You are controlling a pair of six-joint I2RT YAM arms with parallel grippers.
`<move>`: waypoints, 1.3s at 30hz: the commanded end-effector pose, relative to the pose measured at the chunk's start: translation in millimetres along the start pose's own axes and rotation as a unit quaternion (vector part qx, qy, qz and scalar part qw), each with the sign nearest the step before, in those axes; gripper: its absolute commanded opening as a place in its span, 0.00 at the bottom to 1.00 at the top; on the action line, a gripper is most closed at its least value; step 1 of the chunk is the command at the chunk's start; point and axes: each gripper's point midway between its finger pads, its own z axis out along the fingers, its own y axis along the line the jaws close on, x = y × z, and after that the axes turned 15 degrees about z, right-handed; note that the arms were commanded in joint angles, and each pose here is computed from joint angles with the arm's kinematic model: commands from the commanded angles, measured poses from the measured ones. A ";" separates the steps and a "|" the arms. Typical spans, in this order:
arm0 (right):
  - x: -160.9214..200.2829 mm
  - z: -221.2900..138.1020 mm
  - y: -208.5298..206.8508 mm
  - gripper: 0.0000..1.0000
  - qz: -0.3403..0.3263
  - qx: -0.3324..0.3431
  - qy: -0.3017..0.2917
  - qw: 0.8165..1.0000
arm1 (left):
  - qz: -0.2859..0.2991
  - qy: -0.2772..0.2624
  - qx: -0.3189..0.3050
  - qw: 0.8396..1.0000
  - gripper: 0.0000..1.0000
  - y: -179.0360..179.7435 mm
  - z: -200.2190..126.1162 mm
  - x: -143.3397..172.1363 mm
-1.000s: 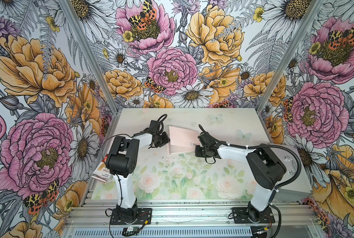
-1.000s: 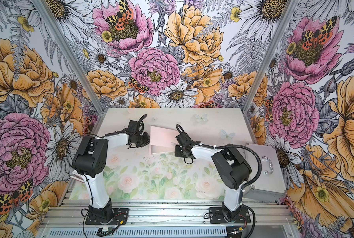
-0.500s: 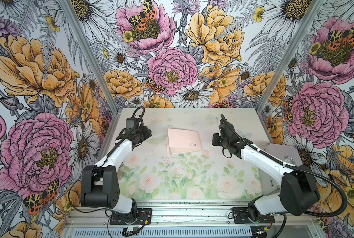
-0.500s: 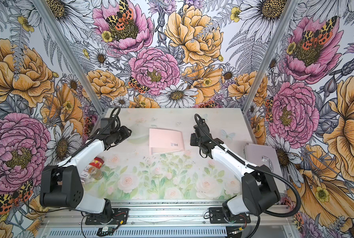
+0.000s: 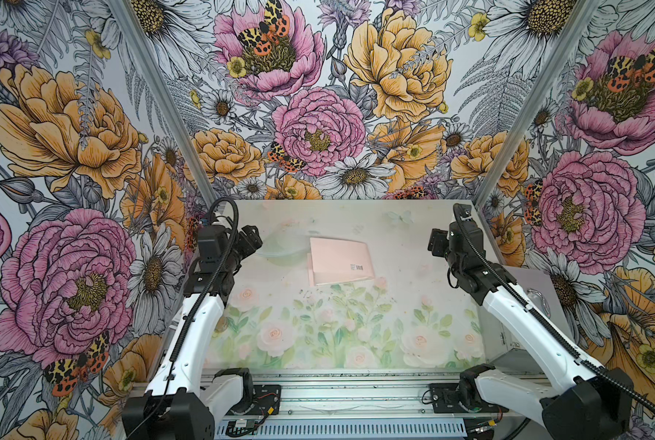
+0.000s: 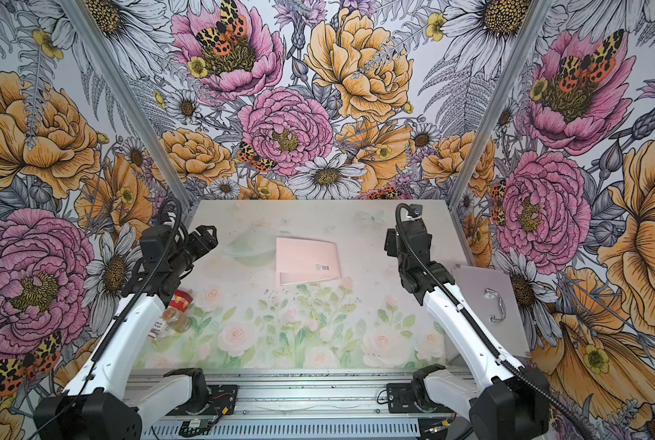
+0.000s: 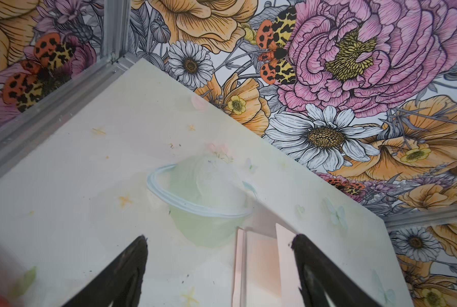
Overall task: Place the photos into the photo albums
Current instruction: Reset both arms
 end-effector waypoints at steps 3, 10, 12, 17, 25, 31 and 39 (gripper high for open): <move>-14.4 -0.1 -59.5 0.99 0.028 0.117 -0.053 0.991 | -0.011 -0.017 -0.054 0.998 0.99 27.9 -1.1 0.1; 18.9 33.2 -77.0 1.00 0.014 0.084 -0.089 0.992 | -0.006 -0.015 -0.122 0.992 0.99 59.4 10.9 18.7; 27.8 35.2 -76.6 1.00 0.013 0.055 -0.133 0.989 | 0.001 -0.023 -0.153 0.988 0.99 71.9 12.0 25.8; 52.2 32.4 -69.4 1.00 -0.001 -0.040 -0.231 0.972 | 0.021 -0.068 -0.214 0.974 0.99 96.5 17.5 48.0; 59.0 52.4 -78.5 0.99 0.018 -0.025 -0.152 0.988 | 0.147 -0.046 -0.243 0.958 0.99 87.0 40.7 69.2; 79.8 65.5 -92.6 0.99 0.025 -0.014 -0.112 0.993 | 0.180 -0.077 -0.210 0.958 0.99 78.3 49.1 76.5; 85.1 81.7 -98.0 0.99 0.045 -0.028 -0.109 0.993 | 0.173 -0.150 -0.170 0.959 0.99 75.9 44.4 71.3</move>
